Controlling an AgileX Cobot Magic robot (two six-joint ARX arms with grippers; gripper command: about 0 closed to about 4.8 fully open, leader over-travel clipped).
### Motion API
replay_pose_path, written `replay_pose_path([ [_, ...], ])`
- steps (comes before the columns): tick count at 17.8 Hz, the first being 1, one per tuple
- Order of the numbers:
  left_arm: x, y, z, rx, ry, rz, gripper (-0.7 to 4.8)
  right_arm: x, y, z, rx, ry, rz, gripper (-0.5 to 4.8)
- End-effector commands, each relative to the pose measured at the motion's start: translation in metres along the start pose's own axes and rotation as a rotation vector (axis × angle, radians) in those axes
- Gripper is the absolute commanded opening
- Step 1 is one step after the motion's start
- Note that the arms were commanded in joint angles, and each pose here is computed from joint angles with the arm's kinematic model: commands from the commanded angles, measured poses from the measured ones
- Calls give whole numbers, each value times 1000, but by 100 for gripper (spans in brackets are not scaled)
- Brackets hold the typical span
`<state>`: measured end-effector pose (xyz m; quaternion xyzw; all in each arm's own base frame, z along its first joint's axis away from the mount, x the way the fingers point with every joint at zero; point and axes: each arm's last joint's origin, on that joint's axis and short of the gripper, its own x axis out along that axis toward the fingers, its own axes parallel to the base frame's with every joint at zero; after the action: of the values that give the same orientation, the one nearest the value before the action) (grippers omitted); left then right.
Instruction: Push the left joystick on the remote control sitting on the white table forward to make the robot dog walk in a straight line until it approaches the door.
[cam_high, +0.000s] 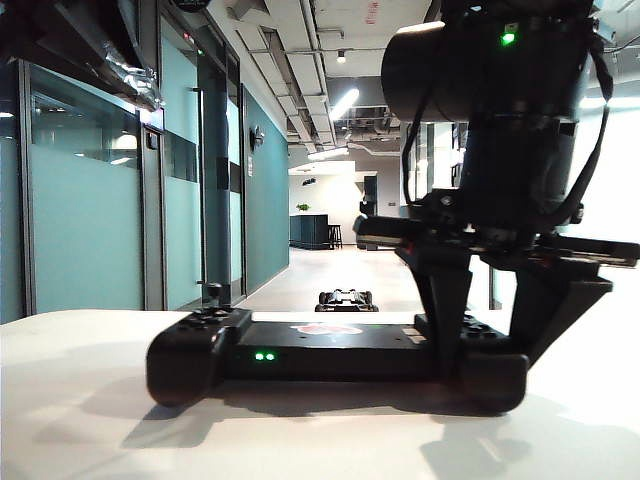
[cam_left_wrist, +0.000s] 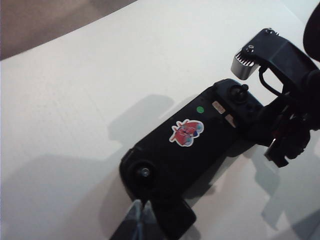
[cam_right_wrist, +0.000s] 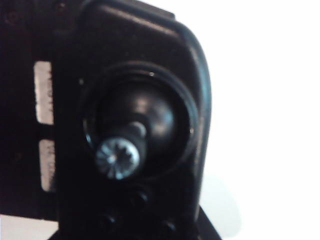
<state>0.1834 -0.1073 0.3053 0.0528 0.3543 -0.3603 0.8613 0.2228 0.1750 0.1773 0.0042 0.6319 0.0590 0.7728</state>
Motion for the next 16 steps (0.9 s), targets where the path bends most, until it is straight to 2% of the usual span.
replay_pose_path([
  [1, 7, 1, 2, 33, -19, -15, -5, -1, -4, -4, 25, 27, -48, 198],
  [3, 20, 3, 0, 73, -38, -77, -5, -1, -5, -5, 30, 39, -65, 198],
  [6, 37, 8, -3, 130, -29, -97, -5, -1, -6, -6, 44, 52, -75, 198],
  [8, 56, 11, -7, 196, 24, -172, -5, -1, -7, -6, 48, 55, -69, 198],
  [11, 79, 17, -14, 253, 90, -241, -5, -1, -8, -4, 52, 47, -69, 198],
  [14, 102, 23, -22, 272, 148, -277, -5, -1, -8, -4, 54, 47, -69, 198],
  [16, 112, 25, -23, 273, 141, -322, -5, -1, -8, -4, 54, 47, -69, 198],
])
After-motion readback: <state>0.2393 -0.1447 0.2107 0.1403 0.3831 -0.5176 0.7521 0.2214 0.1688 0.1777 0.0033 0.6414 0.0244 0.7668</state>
